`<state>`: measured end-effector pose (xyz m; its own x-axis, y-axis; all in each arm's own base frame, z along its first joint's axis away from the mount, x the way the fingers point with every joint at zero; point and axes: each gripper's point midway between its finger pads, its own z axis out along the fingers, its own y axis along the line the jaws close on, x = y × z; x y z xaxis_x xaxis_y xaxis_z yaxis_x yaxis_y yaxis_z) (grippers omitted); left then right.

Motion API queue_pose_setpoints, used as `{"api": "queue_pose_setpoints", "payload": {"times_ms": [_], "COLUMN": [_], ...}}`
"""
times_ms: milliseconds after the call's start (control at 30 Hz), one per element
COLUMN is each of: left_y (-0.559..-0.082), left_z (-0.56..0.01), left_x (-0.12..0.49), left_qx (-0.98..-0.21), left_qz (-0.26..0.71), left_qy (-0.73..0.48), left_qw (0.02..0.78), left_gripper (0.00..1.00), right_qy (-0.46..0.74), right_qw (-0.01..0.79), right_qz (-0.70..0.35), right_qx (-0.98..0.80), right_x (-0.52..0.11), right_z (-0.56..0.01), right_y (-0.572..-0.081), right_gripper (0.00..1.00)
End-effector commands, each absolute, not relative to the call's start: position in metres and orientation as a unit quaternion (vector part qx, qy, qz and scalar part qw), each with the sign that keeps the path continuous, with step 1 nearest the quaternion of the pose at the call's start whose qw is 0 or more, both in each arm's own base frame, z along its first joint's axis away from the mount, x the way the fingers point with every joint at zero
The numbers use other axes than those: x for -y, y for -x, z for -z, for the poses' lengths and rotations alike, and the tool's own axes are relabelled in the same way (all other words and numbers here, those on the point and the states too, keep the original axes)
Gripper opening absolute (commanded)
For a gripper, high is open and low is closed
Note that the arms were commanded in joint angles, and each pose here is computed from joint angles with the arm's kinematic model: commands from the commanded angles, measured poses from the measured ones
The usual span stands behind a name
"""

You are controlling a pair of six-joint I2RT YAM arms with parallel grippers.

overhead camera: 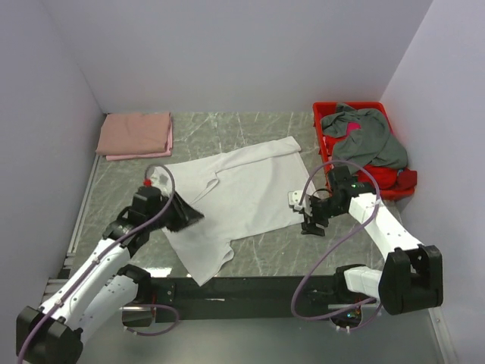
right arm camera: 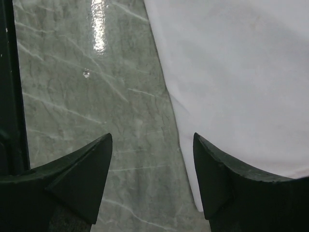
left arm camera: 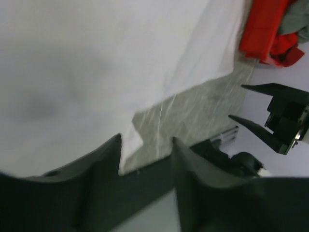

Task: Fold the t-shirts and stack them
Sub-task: Fold the tshirt

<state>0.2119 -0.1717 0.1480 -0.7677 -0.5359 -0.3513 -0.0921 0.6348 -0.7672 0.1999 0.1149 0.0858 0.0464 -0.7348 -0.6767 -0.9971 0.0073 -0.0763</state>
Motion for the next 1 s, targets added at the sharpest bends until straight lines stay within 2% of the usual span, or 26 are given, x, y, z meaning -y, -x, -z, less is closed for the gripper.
{"api": "queue_pose_setpoints", "payload": {"times_ms": [0,100,167,267,433,667,967], "left_y": [-0.158,-0.135,-0.107,-0.074,-0.046,-0.044,-0.049], "left_z": [-0.126,-0.117,-0.102,-0.083,-0.059,-0.040,-0.013], "left_x": [0.183,0.178,0.172,0.169,0.178,0.181,0.191], "left_qx": [-0.868,-0.887,-0.905,-0.920,-0.934,-0.941,-0.942], "left_qz": [0.382,0.327,0.265,0.195,0.152,0.112,0.107], "left_qy": [0.282,0.309,0.331,0.340,0.320,0.315,0.315], "left_qw": [0.143,0.106,0.047,-0.009,-0.043,-0.041,-0.042], "left_gripper": [0.56,0.77,0.78,0.74,0.65,0.62,0.46], "right_qy": [0.661,0.650,0.645,0.627,0.600,0.591,0.583], "right_qw": [0.331,0.346,0.359,0.372,0.389,0.390,0.386], "right_qz": [-0.201,-0.207,-0.207,-0.210,-0.207,-0.205,-0.207], "right_qx": [-0.643,-0.644,-0.643,-0.652,-0.668,-0.676,-0.684], "right_x": [-0.125,-0.136,-0.140,-0.145,-0.147,-0.146,-0.144], "right_z": [-0.098,-0.104,-0.107,-0.110,-0.116,-0.112,-0.110], "right_y": [-0.220,-0.225,-0.232,-0.240,-0.251,-0.250,-0.251], "right_gripper": [0.74,0.73,0.73,0.73,0.72,0.72,0.72]}}
